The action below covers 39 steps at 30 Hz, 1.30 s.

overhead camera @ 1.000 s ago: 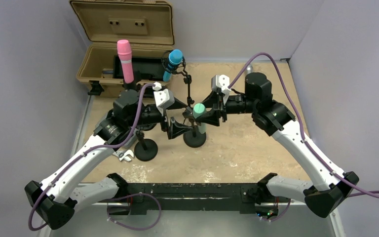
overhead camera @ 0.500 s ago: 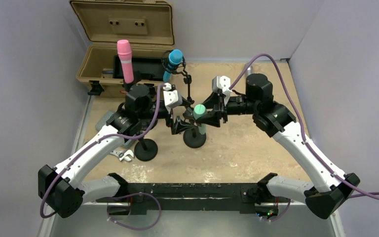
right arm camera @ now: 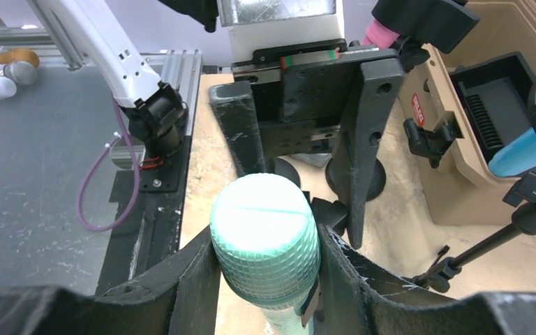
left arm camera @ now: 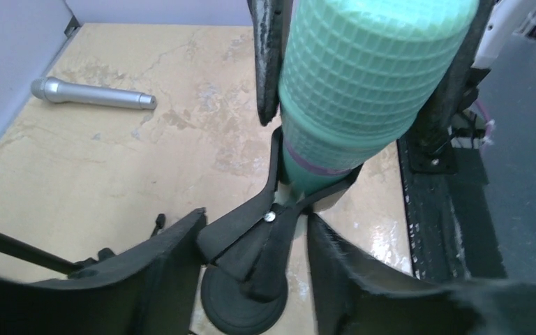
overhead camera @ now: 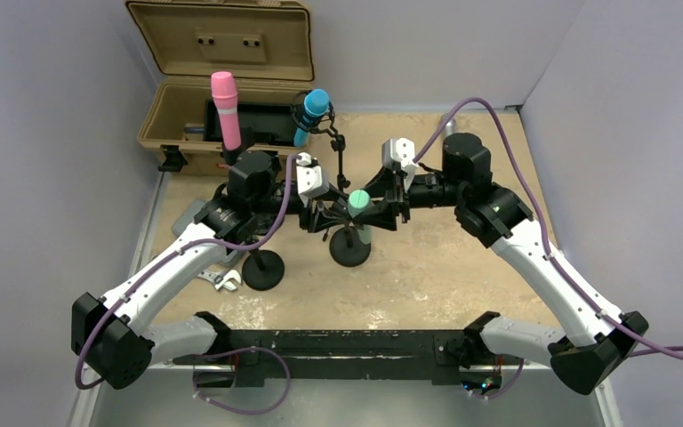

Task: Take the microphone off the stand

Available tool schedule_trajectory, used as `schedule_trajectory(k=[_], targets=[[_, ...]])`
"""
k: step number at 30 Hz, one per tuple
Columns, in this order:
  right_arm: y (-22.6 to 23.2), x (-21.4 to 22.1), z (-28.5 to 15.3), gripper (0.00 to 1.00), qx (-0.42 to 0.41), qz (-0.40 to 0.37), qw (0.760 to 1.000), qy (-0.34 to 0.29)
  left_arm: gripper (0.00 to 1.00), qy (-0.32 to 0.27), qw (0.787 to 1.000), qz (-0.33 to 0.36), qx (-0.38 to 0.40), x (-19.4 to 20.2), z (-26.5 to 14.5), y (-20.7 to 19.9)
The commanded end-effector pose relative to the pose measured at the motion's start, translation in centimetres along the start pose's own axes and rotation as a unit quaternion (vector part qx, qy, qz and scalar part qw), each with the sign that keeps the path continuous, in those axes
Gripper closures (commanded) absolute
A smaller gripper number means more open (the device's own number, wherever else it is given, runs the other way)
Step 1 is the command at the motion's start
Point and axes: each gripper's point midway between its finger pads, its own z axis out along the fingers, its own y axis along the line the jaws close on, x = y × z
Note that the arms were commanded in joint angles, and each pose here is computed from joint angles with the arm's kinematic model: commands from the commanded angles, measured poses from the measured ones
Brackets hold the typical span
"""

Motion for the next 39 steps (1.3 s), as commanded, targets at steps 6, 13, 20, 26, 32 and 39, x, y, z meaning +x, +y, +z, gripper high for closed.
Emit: schedule_trajectory(k=[6, 13, 20, 26, 32, 39], targets=[[0.1, -2.5, -0.5, 1.00, 0.014, -0.034, 0.999, -0.031, 0.96, 0.012, 0.999, 0.042, 0.006, -0.3, -0.4, 0.1], [-0.7, -4.6, -1.4, 1.00, 0.059, -0.051, 0.995, -0.063, 1.00, 0.018, 0.999, 0.040, 0.008, -0.3, -0.6, -0.4], [-1.5, -8.5, -3.8, 1.00, 0.133, -0.071, 0.984, -0.097, 1.00, 0.019, 0.999, 0.039, 0.008, -0.3, -0.7, -0.6], [-1.1, -14.3, -8.8, 1.00, 0.231, -0.096, 0.950, -0.185, 1.00, 0.019, 0.999, 0.037, 0.007, -0.3, -0.6, -0.5], [-1.2, -20.4, -15.2, 1.00, 0.347, -0.092, 0.894, -0.270, 1.00, 0.020, 0.999, 0.035, 0.007, -0.2, -0.5, -0.5], [-6.9, -17.0, -23.8, 1.00, 0.600, 0.029, 0.740, -0.304, 1.00, 0.020, 0.999, 0.034, 0.002, -0.4, -0.6, -0.3]])
